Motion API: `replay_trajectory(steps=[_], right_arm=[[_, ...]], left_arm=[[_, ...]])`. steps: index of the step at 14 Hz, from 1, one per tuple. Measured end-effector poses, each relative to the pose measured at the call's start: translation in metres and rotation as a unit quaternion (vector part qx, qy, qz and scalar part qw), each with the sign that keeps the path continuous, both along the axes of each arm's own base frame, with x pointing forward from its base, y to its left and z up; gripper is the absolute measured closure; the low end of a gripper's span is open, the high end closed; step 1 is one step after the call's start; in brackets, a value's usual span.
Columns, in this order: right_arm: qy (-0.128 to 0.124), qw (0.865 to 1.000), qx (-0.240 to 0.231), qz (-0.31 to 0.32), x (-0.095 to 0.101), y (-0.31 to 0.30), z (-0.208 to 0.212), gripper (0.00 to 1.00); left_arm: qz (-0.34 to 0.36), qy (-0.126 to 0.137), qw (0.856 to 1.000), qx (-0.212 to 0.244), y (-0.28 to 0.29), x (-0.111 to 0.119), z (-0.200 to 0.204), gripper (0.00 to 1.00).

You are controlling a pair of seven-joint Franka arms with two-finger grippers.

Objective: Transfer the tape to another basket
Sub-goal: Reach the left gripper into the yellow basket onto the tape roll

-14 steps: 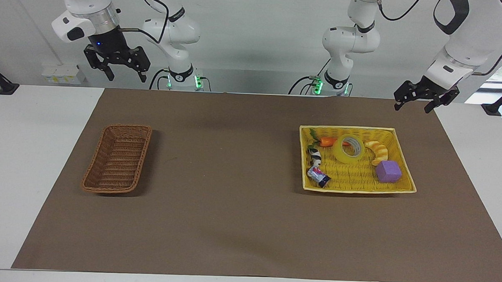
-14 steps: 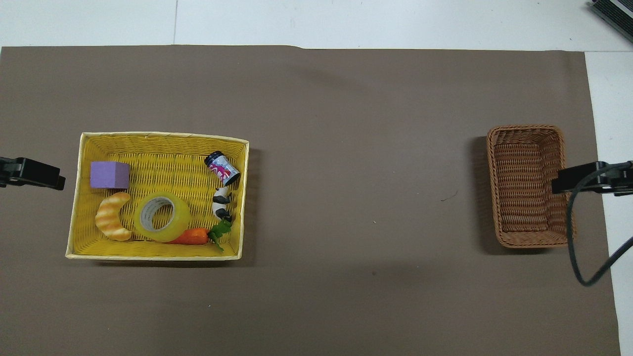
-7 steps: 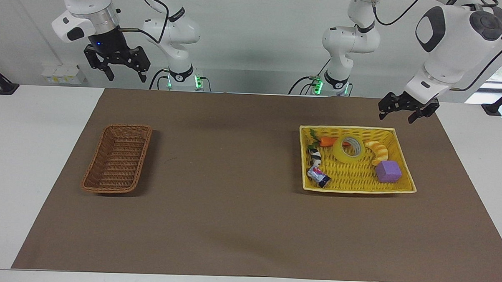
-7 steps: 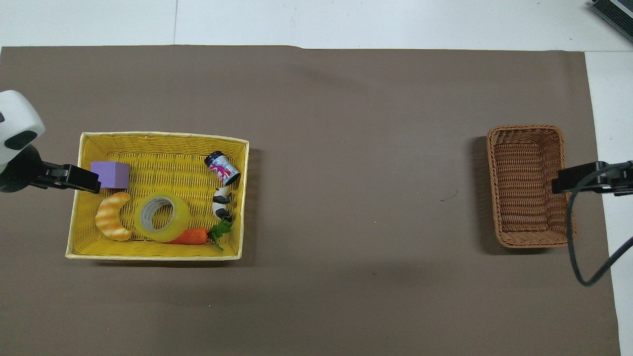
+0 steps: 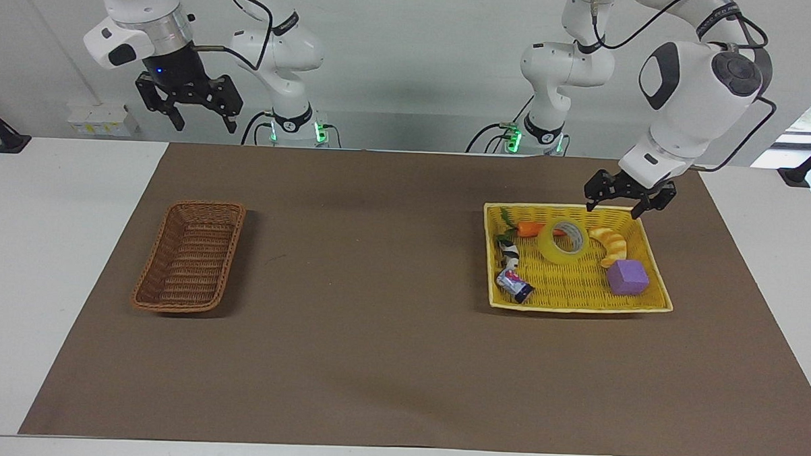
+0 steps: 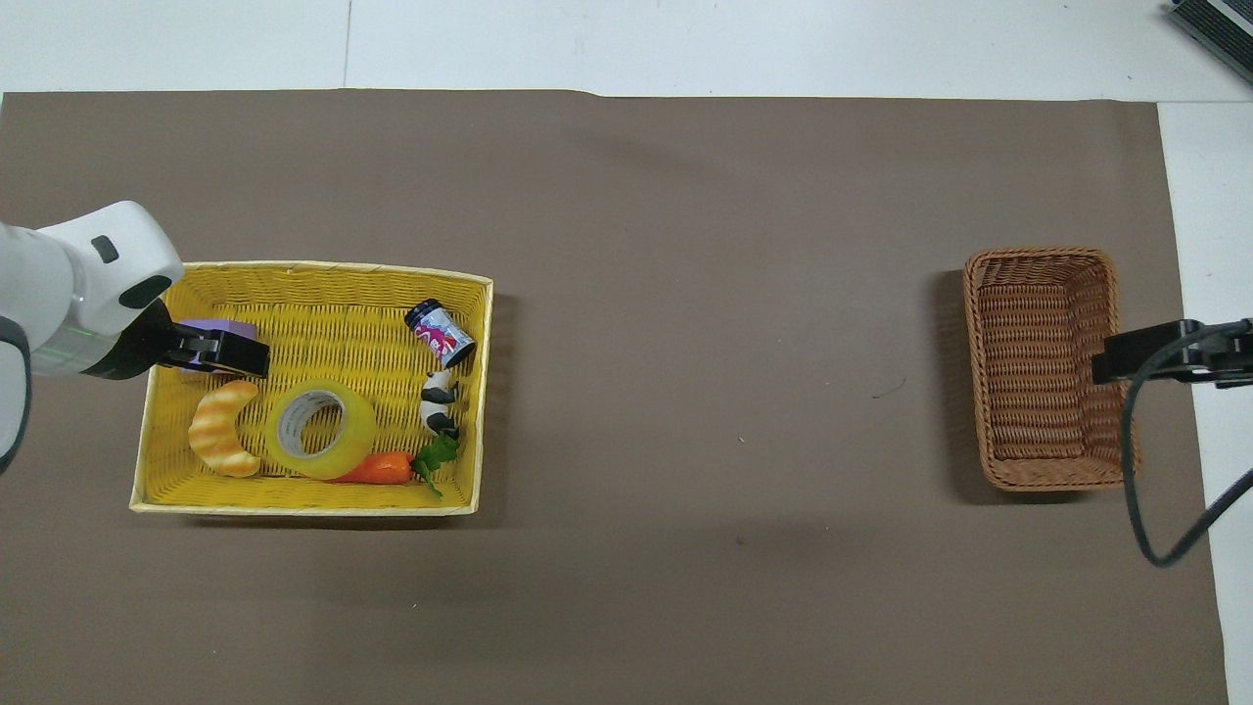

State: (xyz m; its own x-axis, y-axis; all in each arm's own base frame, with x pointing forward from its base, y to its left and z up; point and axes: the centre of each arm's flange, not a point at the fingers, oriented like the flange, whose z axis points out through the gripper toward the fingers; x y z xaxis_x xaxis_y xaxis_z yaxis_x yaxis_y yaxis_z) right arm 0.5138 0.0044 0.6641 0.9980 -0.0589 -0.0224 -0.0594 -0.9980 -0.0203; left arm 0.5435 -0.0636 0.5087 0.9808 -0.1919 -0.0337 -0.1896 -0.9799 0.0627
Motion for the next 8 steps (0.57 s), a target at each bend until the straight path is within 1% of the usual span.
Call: replay_trajectory(steps=[3, 4, 6, 8], right_arm=[[0.000, 1.000, 0.000, 0.000, 0.000, 0.000, 0.000, 0.00], [0.000, 1.000, 0.000, 0.000, 0.000, 0.000, 0.000, 0.00], [0.000, 1.000, 0.000, 0.000, 0.000, 0.000, 0.000, 0.00], [0.000, 1.000, 0.000, 0.000, 0.000, 0.000, 0.000, 0.00]], left_arm=[[0.000, 0.009, 1.000, 0.001, 0.001, 0.001, -0.021, 0.00], [-0.003, 0.015, 1.000, 0.002, 0.007, 0.001, -0.029, 0.00], [-0.004, 0.019, 1.000, 0.001, 0.022, 0.001, -0.046, 0.00], [0.002, 0.026, 1.000, 0.003, 0.031, 0.000, -0.075, 0.00]])
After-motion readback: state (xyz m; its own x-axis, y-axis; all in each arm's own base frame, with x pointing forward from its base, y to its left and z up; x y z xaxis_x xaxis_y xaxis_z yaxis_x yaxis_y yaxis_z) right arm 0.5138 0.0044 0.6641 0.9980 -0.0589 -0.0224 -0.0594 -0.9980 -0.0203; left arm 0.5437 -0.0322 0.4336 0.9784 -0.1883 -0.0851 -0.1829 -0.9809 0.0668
